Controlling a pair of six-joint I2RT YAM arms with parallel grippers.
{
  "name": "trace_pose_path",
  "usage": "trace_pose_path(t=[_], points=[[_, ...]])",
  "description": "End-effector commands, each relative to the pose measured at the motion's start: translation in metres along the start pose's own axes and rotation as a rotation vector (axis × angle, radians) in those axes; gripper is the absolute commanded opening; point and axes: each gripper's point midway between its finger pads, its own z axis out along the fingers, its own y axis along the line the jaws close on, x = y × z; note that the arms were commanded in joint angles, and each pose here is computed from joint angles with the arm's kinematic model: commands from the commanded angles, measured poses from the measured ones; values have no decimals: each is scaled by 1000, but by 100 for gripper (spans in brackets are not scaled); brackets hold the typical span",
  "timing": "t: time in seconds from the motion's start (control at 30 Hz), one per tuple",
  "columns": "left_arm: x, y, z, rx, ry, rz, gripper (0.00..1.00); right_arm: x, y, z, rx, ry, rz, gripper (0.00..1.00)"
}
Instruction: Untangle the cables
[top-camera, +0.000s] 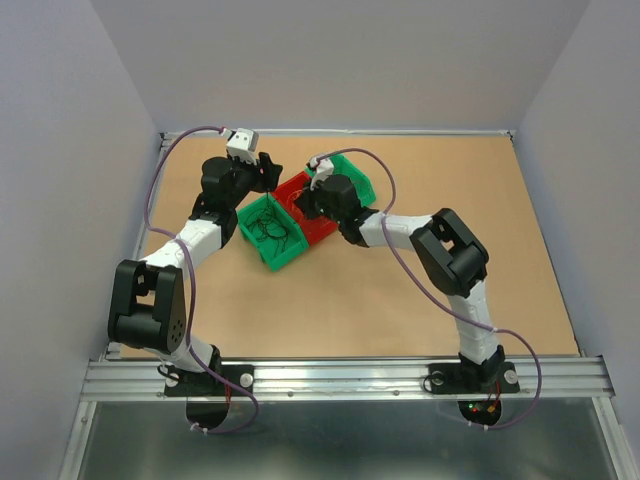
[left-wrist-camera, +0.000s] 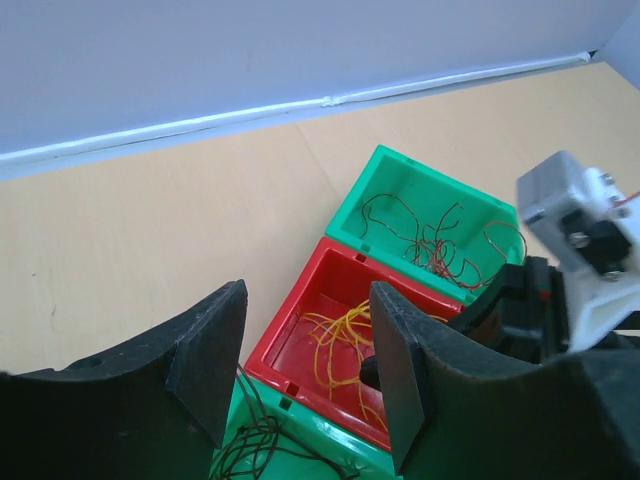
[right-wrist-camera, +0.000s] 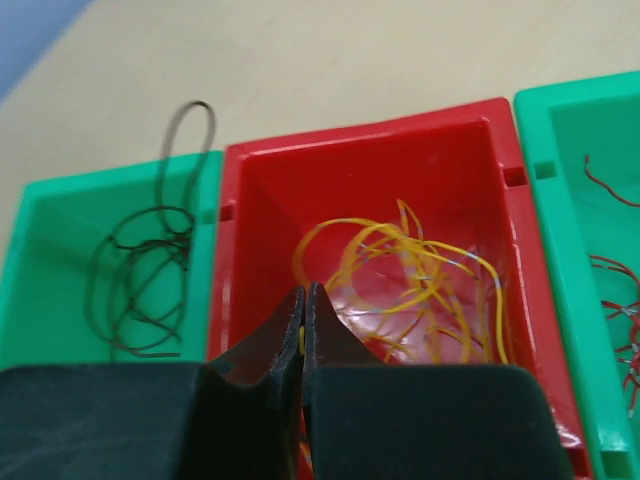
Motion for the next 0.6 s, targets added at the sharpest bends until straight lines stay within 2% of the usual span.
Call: trace_pose_path(t=[0.0,0.2,0.33,0.5,0.57], points=[[-37,-5,-6,4,-114,32,63,-1,-43,15,198,58,-106,0],[-37,-5,-7,9,-119,40,63,32,-57,27,262,198,-197,1],[-37,-6,-8,11,-122,45,63,36,-56,30,269,218,-217,2],[-39,-6,-10,8,-131,51,63,13,-50,29,270,171,-185,12],[-40,-6,-10,7,-134,54,63,-1,-43,27,255,143,-166,21]])
